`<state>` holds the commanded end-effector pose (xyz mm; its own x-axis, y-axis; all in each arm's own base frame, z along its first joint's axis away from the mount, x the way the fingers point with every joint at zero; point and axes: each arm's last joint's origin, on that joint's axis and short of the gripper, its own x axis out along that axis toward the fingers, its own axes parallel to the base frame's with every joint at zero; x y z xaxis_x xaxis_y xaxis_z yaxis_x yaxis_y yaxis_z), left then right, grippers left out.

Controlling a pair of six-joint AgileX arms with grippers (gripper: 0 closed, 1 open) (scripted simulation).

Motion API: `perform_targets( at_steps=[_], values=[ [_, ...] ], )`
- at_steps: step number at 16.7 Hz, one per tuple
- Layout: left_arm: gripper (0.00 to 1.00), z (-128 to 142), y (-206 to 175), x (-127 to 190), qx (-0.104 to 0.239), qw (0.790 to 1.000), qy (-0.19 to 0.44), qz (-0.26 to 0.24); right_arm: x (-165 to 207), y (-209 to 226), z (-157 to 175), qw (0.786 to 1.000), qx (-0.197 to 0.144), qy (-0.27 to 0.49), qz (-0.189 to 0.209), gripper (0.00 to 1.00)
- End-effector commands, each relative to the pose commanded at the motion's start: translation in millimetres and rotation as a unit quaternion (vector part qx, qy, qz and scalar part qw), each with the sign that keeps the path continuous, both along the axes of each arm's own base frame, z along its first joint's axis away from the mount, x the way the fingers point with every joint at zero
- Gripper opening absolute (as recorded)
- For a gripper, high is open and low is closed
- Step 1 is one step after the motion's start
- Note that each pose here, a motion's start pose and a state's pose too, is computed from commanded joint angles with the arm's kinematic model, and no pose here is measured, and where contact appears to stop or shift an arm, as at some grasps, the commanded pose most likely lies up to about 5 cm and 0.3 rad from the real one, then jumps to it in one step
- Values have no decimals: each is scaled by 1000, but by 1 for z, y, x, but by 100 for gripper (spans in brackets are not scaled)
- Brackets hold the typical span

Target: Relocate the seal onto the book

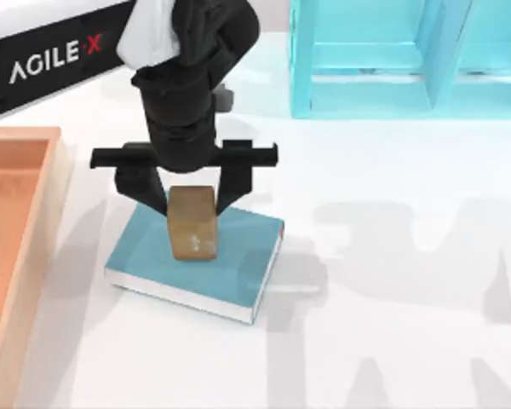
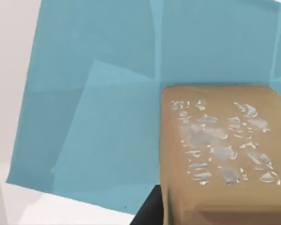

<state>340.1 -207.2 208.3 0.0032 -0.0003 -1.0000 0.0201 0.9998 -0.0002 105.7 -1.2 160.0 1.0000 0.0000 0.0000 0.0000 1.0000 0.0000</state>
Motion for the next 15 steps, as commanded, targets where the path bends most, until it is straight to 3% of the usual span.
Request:
perform_targets(
  at_steps=[3,4,15],
  values=[
    [98,0,0,0,0,1000,0,0,0,0,0,1000,0,0,0,100],
    [100,0,0,0,0,1000,0,0,0,0,0,1000,0,0,0,100],
    [100,8,0,1,0,1000,1,1,0,0,0,1000,0,0,0,100]
  ],
)
